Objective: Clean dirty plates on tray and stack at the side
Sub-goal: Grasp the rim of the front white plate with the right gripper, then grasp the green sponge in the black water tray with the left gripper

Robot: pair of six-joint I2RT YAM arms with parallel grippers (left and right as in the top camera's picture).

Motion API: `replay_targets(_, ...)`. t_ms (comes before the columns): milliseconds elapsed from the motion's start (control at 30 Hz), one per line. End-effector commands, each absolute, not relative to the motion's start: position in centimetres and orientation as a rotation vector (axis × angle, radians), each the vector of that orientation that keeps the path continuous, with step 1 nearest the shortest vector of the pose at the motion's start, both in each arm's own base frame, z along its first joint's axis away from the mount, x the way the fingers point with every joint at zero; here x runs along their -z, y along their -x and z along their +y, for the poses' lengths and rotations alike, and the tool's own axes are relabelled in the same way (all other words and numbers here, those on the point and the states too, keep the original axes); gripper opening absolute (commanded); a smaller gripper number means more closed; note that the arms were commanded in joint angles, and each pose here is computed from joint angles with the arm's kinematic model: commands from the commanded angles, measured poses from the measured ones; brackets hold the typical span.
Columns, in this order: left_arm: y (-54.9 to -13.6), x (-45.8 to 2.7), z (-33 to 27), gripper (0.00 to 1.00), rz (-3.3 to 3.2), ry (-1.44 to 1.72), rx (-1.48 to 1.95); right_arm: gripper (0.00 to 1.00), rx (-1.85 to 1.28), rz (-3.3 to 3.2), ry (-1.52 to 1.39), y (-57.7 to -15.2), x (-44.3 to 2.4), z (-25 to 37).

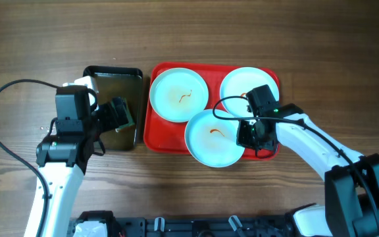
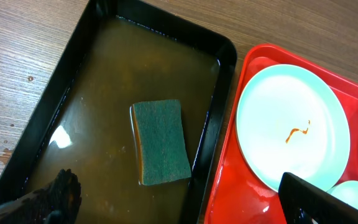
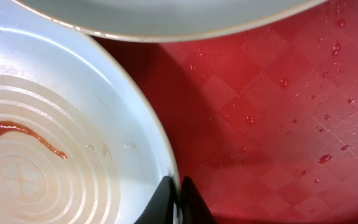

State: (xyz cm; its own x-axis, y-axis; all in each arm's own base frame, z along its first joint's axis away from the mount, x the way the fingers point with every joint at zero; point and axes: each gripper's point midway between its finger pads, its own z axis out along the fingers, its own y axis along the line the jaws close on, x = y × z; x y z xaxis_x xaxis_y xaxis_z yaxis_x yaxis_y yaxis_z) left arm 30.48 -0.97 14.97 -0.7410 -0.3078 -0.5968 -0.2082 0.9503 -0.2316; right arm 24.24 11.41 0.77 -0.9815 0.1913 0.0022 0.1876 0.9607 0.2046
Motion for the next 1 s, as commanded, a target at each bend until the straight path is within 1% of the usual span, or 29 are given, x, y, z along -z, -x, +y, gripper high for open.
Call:
replay_targets(0,-31.0,-15.7,-0.6,1.0,2.407,0.358,0.178,0.04,-0.274,3.145,-0.276,-23.0,0.2,10.9)
replay_targets(200,-31.3,-15.9,-0.6,1.0,2.392,0.356,0.18,0.04,-0.279,3.183,-0.248,-21.9,-0.4,10.8)
replay_targets(300,-31.3,-15.5,-0.6,1.0,2.405,0.358,0.178,0.04,-0.376,3.155,-0.161,-21.9,-1.6,11.7)
replay_targets(433,-31.7,-13.5,-0.7,1.0,2.468,0.369,0.175,0.04,-0.414,3.082,-0.127,-22.7,-3.1,12.0)
replay_targets(700,-34.9,-10.0,-1.3,1.0,2.495,0.401,0.226,0.04,-0.42,3.068,-0.12,-23.0,-3.2,12.1)
replay_targets(767,-35.5,-8.3,-1.3,0.97,2.524,0.407,0.219,0.04,-0.419,3.068,-0.12,-22.9,-3.2,12.1)
replay_targets(800,-35.7,-7.7,-1.3,0.92,2.533,0.411,0.218,0.04,-0.419,3.068,-0.12,-22.9,-3.2,12.1)
replay_targets(867,-36.1,-6.3,-1.0,0.9,2.542,0.504,0.22,0.04,-0.42,3.068,-0.118,-23.0,-3.2,12.1)
replay_targets(967,-36.1,-4.5,-1.1,0.88,2.577,0.562,0.23,0.04,-0.42,3.068,-0.119,-23.0,-3.2,12.1)
